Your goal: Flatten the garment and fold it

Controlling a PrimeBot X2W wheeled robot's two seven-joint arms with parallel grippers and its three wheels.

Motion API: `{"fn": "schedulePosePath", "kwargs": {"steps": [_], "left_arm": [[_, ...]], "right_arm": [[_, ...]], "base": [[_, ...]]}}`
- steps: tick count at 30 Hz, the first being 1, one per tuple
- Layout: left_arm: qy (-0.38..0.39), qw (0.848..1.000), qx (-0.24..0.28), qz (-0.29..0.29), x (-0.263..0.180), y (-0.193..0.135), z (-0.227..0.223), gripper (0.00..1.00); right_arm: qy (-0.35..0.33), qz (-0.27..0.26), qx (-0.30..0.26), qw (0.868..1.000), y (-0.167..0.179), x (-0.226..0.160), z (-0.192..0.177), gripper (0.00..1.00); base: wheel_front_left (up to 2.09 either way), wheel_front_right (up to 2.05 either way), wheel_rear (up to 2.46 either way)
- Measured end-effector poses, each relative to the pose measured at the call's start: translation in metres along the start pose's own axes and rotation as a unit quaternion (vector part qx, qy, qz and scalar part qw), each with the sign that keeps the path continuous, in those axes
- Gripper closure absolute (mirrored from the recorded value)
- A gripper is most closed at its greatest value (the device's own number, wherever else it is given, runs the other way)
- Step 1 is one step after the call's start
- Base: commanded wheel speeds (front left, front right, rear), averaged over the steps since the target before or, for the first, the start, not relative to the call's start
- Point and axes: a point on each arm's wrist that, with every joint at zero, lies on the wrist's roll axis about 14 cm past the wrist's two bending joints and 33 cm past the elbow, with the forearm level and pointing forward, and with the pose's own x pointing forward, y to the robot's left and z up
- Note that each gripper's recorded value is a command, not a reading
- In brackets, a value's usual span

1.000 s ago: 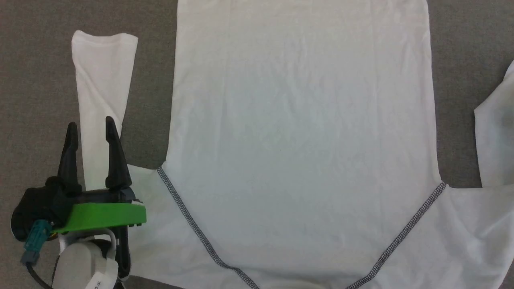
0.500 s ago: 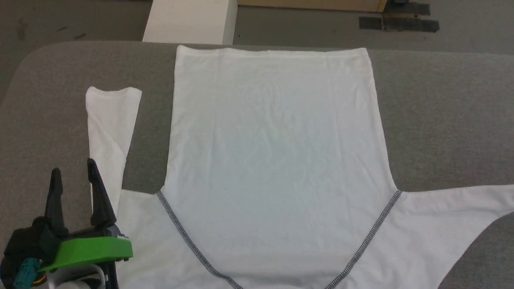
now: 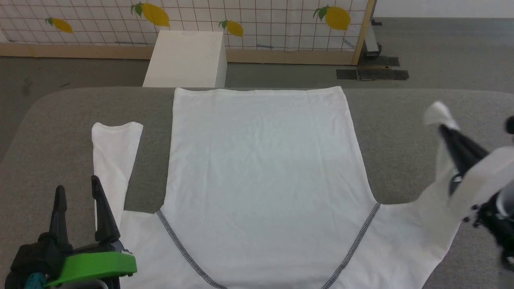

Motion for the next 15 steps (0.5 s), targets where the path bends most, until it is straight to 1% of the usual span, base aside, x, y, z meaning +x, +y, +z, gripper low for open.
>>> {"fn": "schedulePosePath", "kwargs": {"steps": [2, 3, 5, 8, 11, 13, 15], "left_arm": [[0.0, 1.0, 0.0, 0.001, -0.001, 0.0, 0.001, 0.0], [-0.001, 1.0, 0.0, 0.003, -0.002, 0.002, 0.001, 0.0], [0.0, 1.0, 0.002, 0.007, -0.004, 0.005, 0.001, 0.0], [0.003, 1.0, 0.004, 0.013, -0.007, 0.01, 0.0, 0.0], [0.008, 1.0, 0.007, 0.021, -0.012, 0.016, -0.002, 0.0], [0.011, 1.0, 0.009, 0.028, -0.015, 0.02, -0.003, 0.0], [0.014, 0.999, 0.011, 0.034, -0.018, 0.025, -0.004, 0.0]], "right_arm": [[0.017, 0.068, 0.004, 0.998, 0.046, 0.009, -0.011, 1.0], [0.026, 0.093, 0.0, 0.995, 0.064, 0.013, -0.016, 1.0], [0.048, 0.151, 0.0, 0.987, 0.104, 0.021, -0.028, 1.0], [0.069, 0.22, -0.014, 0.973, 0.154, 0.03, -0.042, 1.0], [0.081, 0.273, -0.037, 0.958, 0.196, 0.038, -0.054, 1.0], [0.095, 0.304, -0.032, 0.947, 0.221, 0.041, -0.065, 1.0], [0.114, 0.333, -0.041, 0.935, 0.246, 0.042, -0.08, 1.0]], "base": [[0.0, 0.0, 0.0], [0.0, 0.0, 0.0], [0.0, 0.0, 0.0], [0.0, 0.0, 0.0], [0.0, 0.0, 0.0], [0.0, 0.0, 0.0], [0.0, 0.0, 0.0]]}}
